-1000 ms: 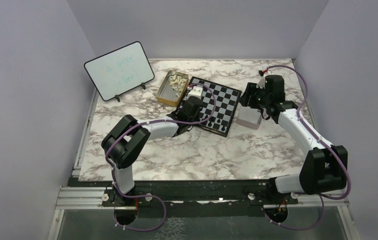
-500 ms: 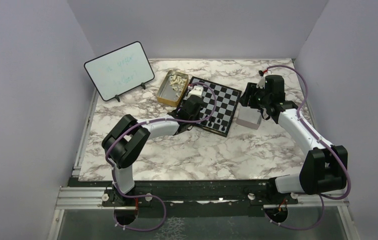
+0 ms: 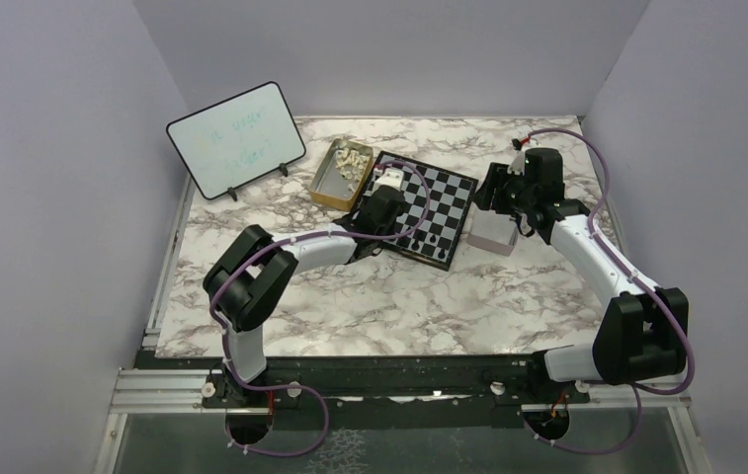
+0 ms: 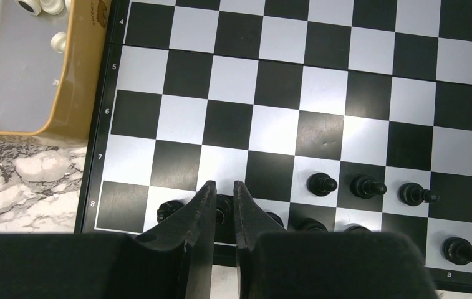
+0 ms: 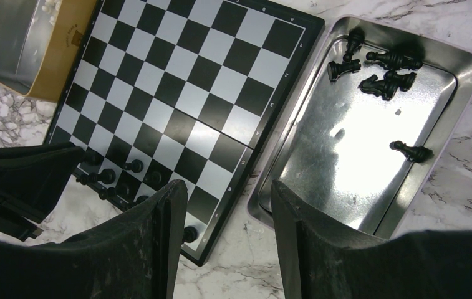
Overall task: Set up the chess pieces on the board
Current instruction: Place the chess piece on the chessboard.
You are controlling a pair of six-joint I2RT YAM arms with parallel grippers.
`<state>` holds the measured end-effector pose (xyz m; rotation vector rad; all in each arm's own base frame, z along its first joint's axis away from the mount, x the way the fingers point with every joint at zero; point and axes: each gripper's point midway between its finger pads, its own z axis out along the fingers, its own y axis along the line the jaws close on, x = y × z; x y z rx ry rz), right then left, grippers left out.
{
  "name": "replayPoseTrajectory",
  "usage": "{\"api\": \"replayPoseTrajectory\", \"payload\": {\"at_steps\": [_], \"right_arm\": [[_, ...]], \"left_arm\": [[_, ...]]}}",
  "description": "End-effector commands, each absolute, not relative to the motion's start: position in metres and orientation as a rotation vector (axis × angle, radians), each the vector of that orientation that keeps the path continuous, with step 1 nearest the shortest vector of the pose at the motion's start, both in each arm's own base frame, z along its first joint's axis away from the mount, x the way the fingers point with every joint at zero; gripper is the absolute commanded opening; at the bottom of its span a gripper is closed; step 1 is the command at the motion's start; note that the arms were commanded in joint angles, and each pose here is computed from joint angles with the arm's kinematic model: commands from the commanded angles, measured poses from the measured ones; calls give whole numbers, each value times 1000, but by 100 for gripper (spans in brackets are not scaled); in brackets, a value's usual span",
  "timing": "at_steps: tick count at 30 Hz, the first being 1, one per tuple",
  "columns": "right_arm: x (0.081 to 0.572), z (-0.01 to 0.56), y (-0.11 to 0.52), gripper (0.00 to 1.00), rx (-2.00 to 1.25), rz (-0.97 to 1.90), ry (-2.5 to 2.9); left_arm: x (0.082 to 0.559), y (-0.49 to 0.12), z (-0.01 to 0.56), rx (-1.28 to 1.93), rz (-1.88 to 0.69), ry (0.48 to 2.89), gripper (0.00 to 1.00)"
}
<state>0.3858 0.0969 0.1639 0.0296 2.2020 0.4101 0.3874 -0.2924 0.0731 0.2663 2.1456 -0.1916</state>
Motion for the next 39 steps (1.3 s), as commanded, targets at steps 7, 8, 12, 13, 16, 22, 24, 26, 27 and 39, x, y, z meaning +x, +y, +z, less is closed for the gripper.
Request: {"api": "replayPoseTrajectory", "payload": {"at_steps": [7,8,12,13,16,22,24,26,27,39], "right_arm": [[384,171,95,57,14,407,2188],[384,172,95,57,15,409,2187],[384,172,96,57,14,410,2184],[384,171,96,57,13,412,2186],[384,170,96,57,13,411,2189],[385,171,96,57,12,414,2185],[384,171,96,57,13,414,2187],[384,171,96,57,11,412,2186],[384,171,96,57,12,412,2186],[384,170,96,57,12,415,2187]], "left_arm": [[393,-285,60,249,-112,2199,24],[393,-284,60,249,-111,2202,24],[394,-285,58,256,-102,2217,20],[393,-285,57,259,-102,2220,19],[394,-285,58,263,-99,2230,18],[393,-286,60,269,-106,2235,13],[392,-286,60,272,-106,2240,12],[392,-287,60,273,-109,2245,11],[391,-287,60,274,-111,2247,11],[381,-292,56,281,-170,2274,11]]}}
